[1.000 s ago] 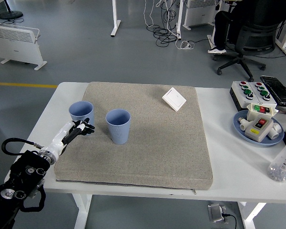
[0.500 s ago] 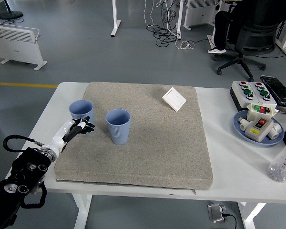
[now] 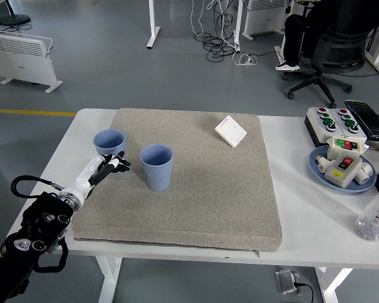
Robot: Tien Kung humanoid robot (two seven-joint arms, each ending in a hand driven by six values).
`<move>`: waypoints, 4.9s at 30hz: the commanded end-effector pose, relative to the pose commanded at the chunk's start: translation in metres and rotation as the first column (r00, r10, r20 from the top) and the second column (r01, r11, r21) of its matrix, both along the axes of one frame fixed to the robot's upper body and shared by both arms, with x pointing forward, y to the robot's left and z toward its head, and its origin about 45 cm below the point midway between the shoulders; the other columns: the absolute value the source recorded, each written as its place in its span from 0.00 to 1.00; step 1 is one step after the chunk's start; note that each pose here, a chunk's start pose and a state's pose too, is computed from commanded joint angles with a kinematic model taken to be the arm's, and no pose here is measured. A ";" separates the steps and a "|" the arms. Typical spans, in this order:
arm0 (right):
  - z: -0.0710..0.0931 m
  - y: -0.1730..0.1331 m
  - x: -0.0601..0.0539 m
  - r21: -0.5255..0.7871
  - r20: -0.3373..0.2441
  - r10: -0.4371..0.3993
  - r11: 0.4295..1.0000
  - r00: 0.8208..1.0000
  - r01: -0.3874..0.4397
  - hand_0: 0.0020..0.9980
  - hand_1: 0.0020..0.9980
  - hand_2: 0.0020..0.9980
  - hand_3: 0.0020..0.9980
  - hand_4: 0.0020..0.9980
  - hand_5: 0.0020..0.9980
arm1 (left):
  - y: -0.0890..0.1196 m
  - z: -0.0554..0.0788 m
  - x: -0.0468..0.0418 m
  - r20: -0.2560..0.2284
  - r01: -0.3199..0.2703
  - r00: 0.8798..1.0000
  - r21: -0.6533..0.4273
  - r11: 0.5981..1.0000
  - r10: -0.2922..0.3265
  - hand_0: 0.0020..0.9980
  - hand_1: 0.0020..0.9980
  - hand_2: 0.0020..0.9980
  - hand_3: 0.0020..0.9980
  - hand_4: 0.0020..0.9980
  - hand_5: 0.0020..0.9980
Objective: Push cup pick cup insert cup
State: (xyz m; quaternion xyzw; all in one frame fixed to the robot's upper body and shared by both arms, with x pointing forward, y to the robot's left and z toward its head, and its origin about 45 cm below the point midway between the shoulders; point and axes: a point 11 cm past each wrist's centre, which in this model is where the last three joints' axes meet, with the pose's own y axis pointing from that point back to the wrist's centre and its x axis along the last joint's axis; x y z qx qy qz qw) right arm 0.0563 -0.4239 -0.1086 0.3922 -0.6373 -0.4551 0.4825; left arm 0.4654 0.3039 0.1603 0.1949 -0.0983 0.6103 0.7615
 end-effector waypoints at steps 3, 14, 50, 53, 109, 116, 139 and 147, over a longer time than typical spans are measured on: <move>0.000 0.000 -0.001 0.001 -0.002 0.003 1.000 1.000 -0.003 0.75 0.62 0.63 0.56 0.07 0.45 | 0.001 -0.001 0.0003 -0.006 -0.003 1.000 0.003 1.000 0.003 0.85 0.67 0.57 0.54 0.59 1.00; -0.001 0.002 0.001 0.004 -0.002 0.009 1.000 1.000 -0.009 0.75 0.62 0.63 0.56 0.07 0.45 | 0.002 0.000 0.0038 -0.007 -0.002 1.000 0.028 1.000 0.003 0.85 0.67 0.57 0.54 0.59 1.00; 0.000 0.002 0.003 0.006 0.008 -0.005 1.000 1.000 0.005 0.75 0.63 0.62 0.56 0.07 0.45 | 0.003 0.011 -0.0020 0.032 0.029 0.999 0.026 0.999 -0.030 0.76 0.65 0.57 0.54 0.58 1.00; 0.000 0.002 0.003 0.006 0.011 -0.010 1.000 1.000 0.010 0.75 0.63 0.62 0.56 0.07 0.45 | 0.009 0.013 -0.0086 0.042 0.023 0.999 0.010 1.000 -0.024 0.72 0.63 0.57 0.54 0.58 1.00; 0.003 -0.008 0.000 -0.017 0.002 -0.015 1.000 1.000 0.015 0.75 0.63 0.62 0.56 0.07 0.45 | -0.093 0.120 0.0438 -0.175 0.342 0.897 0.856 0.388 -0.405 0.82 0.89 1.00 0.99 1.00 0.49; 0.003 -0.008 0.002 -0.019 0.006 -0.015 1.000 1.000 0.015 0.75 0.63 0.62 0.56 0.07 0.45 | -0.097 0.113 0.0466 -0.196 0.359 0.896 0.849 0.389 -0.399 0.74 0.85 1.00 0.97 0.98 0.44; 0.004 -0.009 0.003 -0.021 0.007 -0.014 1.000 1.000 0.014 0.75 0.63 0.62 0.56 0.07 0.44 | -0.092 0.107 0.0482 -0.191 0.350 0.900 0.852 0.390 -0.391 0.42 0.64 0.85 0.80 0.78 0.21; 0.004 -0.009 0.003 -0.021 0.007 -0.014 1.000 1.000 0.014 0.75 0.63 0.62 0.56 0.07 0.44 | -0.092 0.107 0.0482 -0.166 0.343 0.903 0.833 0.434 -0.395 0.40 0.60 0.75 0.81 0.79 0.28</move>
